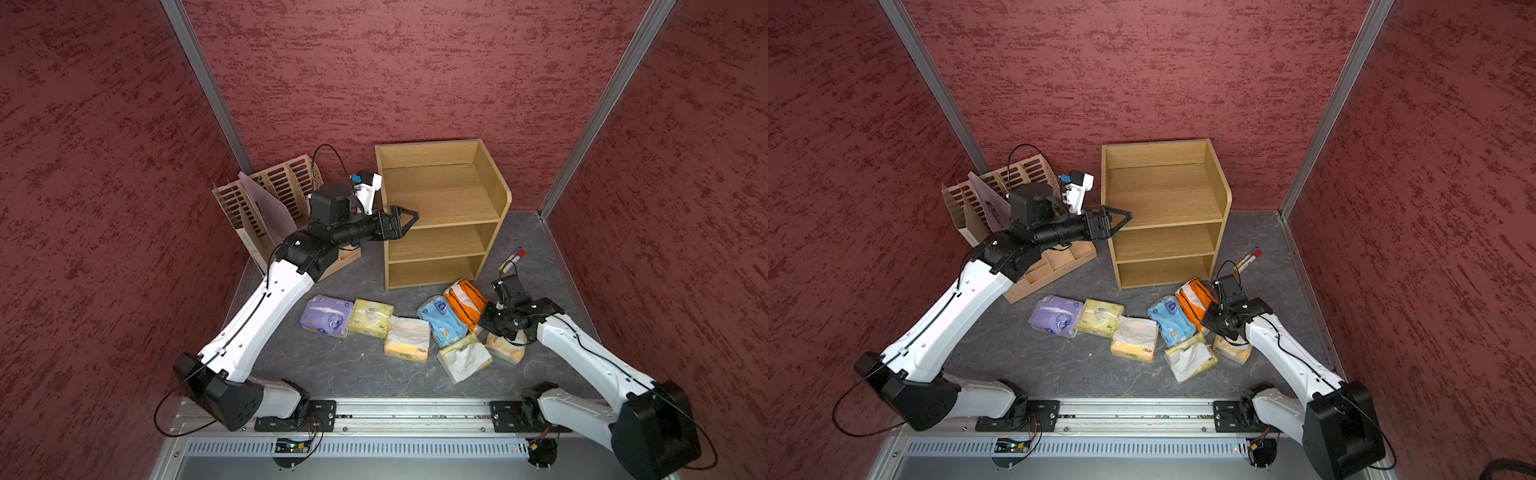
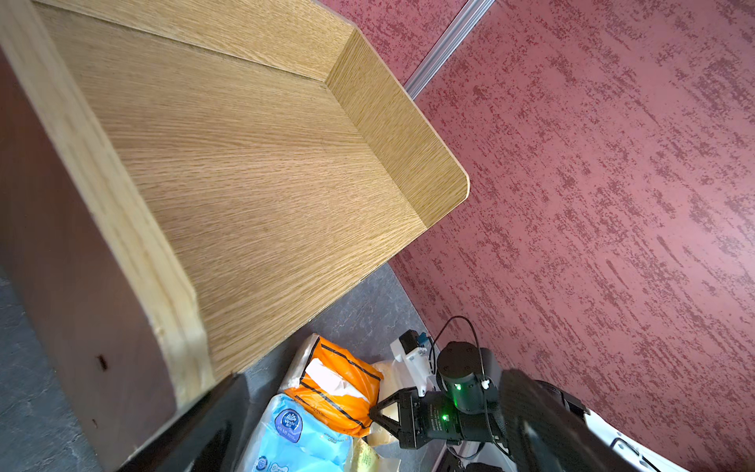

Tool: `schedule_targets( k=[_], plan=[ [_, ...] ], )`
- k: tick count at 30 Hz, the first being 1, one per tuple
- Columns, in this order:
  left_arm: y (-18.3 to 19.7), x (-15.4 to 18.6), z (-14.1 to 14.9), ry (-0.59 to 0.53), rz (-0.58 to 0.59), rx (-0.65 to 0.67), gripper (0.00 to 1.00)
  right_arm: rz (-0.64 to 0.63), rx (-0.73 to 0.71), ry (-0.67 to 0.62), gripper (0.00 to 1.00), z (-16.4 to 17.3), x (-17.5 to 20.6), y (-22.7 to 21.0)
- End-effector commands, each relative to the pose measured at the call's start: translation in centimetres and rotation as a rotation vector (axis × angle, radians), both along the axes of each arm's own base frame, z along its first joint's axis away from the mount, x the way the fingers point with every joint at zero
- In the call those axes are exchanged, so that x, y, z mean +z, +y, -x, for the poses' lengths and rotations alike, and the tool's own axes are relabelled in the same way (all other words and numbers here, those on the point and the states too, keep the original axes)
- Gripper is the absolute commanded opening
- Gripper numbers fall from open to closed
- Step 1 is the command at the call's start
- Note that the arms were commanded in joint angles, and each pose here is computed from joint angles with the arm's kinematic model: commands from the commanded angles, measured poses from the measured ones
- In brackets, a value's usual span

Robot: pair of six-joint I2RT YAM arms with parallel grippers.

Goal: Remove the tissue boxes from the shelf
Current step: Place the box of tissues at the center of the board.

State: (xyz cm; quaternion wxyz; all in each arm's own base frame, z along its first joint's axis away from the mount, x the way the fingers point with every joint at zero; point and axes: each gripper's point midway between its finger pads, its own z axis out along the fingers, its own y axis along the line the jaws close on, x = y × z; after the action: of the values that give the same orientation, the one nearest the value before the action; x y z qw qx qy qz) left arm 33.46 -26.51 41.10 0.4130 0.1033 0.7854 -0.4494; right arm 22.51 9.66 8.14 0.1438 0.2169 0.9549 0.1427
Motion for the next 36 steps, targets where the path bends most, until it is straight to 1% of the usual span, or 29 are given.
schedule_targets(
  k=[1, 5, 10, 13, 19, 20, 21, 23, 24, 25, 26, 28, 32, 35, 36],
  plan=[
    [-0.1, 1.9, 0.0, -0.053, 0.018, 0.0, 1.0, 0.016, 0.03, 0.048, 0.0, 1.9, -0.7, -0.2],
    [0.3, 2.1, 0.0, -0.072, 0.001, 0.017, 1.0, 0.006, 0.037, 0.058, 0.0, 2.7, -0.9, 0.0],
    [1.5, 2.4, -0.4, -0.09, -0.018, 0.071, 1.0, -0.019, 0.044, 0.054, 0.0, 3.0, -0.9, 0.7],
    [2.8, 2.5, -0.7, -0.1, -0.021, 0.117, 1.0, -0.038, 0.045, 0.042, 0.0, 2.7, -0.7, 1.2],
    [5.7, 2.7, -1.3, -0.1, -0.016, 0.192, 1.0, -0.03, 0.053, 0.071, 0.0, 2.6, -1.4, 1.4],
    [6.2, 2.7, -1.3, -0.101, -0.016, 0.201, 1.0, -0.027, 0.051, 0.074, 0.03, 2.6, -1.6, 1.4],
    [6.6, 2.7, -1.3, -0.1, -0.016, 0.21, 1.0, -0.025, 0.05, 0.076, 0.09, 2.6, -1.6, 1.3],
    [7.4, 2.6, -1.3, -0.099, -0.021, 0.227, 1.0, -0.025, 0.042, 0.064, 0.25, 2.2, -1.3, 1.3],
    [7.8, 2.5, -1.4, -0.098, -0.024, 0.238, 1.0, -0.024, 0.04, 0.052, 0.37, 2.0, -1.0, 1.3],
    [8.3, 2.5, -1.4, -0.1, -0.026, 0.25, 1.0, -0.02, 0.037, 0.037, 0.47, 1.6, -0.6, 1.3],
    [8.8, 2.4, -1.4, -0.097, -0.027, 0.262, 1.0, -0.014, 0.032, 0.027, 0.52, 1.4, -0.2, 1.2],
    [9.8, 2.3, -1.5, -0.099, -0.031, 0.284, 1.0, 0.001, 0.038, -0.002, 0.6, 0.5, 0.8, 1.2],
    [11.5, 2.1, -1.4, -0.103, -0.055, 0.318, 1.0, 0.078, 0.037, -0.041, 0.67, -0.9, 3.2, 0.3],
    [13.4, 1.9, -1.3, -0.11, -0.09, 0.375, 1.0, 0.14, 0.057, -0.109, 0.74, -2.5, 6.1, -0.3],
    [14.2, 1.7, -1.2, -0.118, -0.105, 0.408, 1.0, 0.166, 0.058, -0.135, 0.81, -3.1, 7.3, -0.5]
  ],
)
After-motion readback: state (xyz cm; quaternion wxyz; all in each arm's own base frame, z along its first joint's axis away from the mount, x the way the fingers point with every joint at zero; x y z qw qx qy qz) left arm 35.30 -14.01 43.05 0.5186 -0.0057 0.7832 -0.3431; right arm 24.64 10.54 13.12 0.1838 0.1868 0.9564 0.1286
